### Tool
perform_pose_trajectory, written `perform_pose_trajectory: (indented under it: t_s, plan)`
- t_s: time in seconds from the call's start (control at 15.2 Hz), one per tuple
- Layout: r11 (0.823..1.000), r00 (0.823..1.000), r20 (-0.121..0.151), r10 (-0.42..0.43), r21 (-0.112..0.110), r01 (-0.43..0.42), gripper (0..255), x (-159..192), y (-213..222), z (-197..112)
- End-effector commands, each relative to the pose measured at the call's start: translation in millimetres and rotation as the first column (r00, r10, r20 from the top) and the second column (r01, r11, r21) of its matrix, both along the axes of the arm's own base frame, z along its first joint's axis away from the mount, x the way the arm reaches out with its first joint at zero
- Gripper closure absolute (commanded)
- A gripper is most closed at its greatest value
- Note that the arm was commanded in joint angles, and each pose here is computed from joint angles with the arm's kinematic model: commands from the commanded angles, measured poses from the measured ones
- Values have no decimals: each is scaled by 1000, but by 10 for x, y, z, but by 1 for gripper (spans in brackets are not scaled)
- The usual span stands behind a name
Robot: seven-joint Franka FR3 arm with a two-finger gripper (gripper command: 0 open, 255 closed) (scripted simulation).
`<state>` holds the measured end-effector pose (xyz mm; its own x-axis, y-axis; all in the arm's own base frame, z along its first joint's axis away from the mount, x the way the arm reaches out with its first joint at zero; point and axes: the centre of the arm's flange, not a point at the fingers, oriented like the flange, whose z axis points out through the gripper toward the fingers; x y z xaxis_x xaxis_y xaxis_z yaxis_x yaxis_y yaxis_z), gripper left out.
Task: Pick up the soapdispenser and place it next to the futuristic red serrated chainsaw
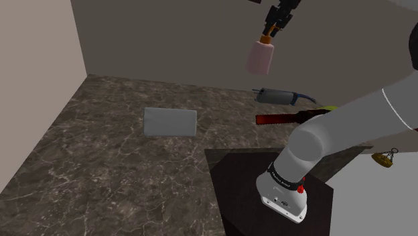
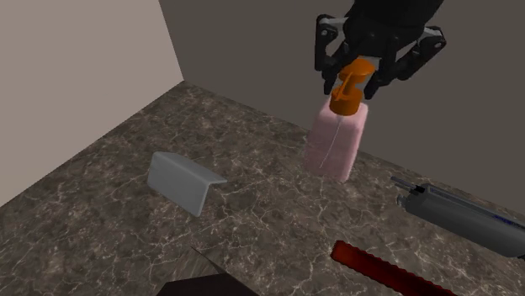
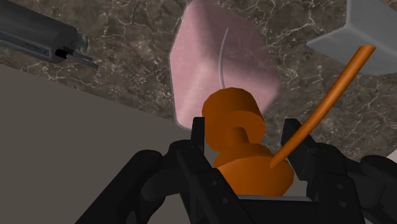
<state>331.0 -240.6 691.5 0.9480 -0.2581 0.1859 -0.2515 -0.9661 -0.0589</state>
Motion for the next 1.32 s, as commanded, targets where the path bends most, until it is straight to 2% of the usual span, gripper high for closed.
perform_pose_trajectory:
  t_s: [0.0,0.86,1.25]
  plan:
    - [1000,1000,0,1,0,-1,255,-302,-4,16]
    - [1000,1000,0,1,0,-1,255,-1982,-48,23]
    - [1000,1000,0,1,0,-1,255,-1982,-48,-294]
